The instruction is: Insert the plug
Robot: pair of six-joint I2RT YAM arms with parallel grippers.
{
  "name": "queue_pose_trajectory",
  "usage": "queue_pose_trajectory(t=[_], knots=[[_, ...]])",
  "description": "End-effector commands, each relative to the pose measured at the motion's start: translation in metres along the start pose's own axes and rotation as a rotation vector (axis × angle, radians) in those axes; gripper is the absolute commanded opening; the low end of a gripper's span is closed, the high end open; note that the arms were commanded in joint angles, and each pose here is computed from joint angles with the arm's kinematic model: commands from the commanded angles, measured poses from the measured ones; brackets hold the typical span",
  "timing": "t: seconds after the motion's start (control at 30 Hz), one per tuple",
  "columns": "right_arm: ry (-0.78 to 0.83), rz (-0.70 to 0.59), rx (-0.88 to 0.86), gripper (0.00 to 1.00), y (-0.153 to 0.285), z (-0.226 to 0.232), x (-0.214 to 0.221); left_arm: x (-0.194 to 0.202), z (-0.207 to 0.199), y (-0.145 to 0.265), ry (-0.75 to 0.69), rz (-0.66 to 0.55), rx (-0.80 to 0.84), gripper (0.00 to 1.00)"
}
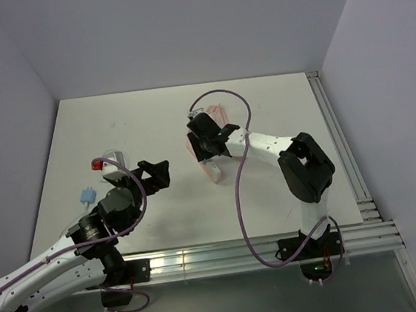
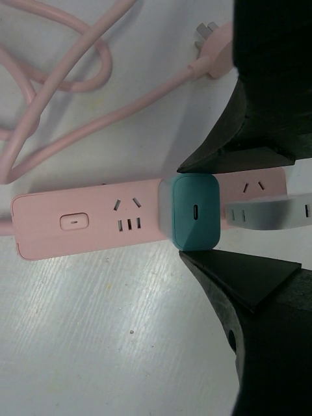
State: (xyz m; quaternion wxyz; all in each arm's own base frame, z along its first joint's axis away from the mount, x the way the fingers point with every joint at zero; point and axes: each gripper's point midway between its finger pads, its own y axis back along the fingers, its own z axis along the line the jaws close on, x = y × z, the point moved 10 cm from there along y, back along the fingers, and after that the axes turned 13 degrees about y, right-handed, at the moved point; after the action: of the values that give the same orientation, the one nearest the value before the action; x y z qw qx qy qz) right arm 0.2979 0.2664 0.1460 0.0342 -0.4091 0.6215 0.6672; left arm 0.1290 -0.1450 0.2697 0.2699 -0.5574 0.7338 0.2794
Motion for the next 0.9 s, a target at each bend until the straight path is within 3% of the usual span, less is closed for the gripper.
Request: queue_pose_trajectory(t=[0.0, 0.47, 0.87], knots=[[-0.017, 0.363, 0.013, 0.00, -0.032, 0.006, 0.095, -0.008, -0.008, 0.002, 0.023, -0.009, 0.037, 0.99], [0.071, 0.434, 0.118, 0.00, -0.030, 0.012, 0.132, -0.008, -0.008, 0.003, 0.032, 0.001, 0.033, 1.00], [-0.079, 0.449, -0.012, 0.00, -0.033, 0.023, 0.164, -0.007, -0.012, 0.001, 0.015, 0.023, 0.047, 1.00]])
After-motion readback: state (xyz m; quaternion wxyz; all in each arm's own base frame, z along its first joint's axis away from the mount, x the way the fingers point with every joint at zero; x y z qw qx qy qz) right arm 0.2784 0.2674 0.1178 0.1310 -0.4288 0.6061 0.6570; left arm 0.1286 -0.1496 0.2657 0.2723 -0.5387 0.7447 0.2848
